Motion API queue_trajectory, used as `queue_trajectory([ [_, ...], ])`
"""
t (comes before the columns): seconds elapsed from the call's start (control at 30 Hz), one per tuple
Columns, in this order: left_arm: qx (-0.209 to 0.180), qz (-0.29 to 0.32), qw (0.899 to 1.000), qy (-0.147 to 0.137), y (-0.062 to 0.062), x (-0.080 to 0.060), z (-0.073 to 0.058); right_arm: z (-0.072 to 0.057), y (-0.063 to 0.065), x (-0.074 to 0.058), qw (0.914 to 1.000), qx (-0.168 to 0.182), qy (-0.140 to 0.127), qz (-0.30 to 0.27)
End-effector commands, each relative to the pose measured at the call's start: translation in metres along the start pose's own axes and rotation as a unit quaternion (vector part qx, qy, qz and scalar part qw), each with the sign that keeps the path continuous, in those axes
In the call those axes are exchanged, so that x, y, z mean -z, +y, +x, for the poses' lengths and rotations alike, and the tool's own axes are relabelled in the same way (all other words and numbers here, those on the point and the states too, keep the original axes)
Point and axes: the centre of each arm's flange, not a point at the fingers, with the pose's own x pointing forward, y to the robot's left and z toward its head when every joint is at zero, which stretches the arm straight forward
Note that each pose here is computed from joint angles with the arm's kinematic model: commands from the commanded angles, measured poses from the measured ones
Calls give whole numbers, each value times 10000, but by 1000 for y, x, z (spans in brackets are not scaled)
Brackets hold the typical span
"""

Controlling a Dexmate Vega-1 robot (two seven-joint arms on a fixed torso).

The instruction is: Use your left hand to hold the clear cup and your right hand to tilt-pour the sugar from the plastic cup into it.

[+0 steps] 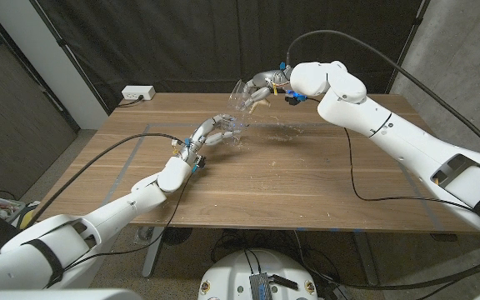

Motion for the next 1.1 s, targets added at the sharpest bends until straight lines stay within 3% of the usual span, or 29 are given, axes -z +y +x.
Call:
queue_trajectory([
  [0.03,-65,110,9999,-25,10,-8,-8,-7,1,-1,9995,58,117,-305],
  [0.63,-51,103,9999,-59,8,-7,-6,-25,1,18,9965,86,475,-690],
  [0.87,-31,96,9999,-91,6,-8,-4,-25,11,15,9957,79,493,-776],
  [1.1,-26,102,9999,-86,6,-8,-3,-26,24,3,9927,0,574,-1061],
])
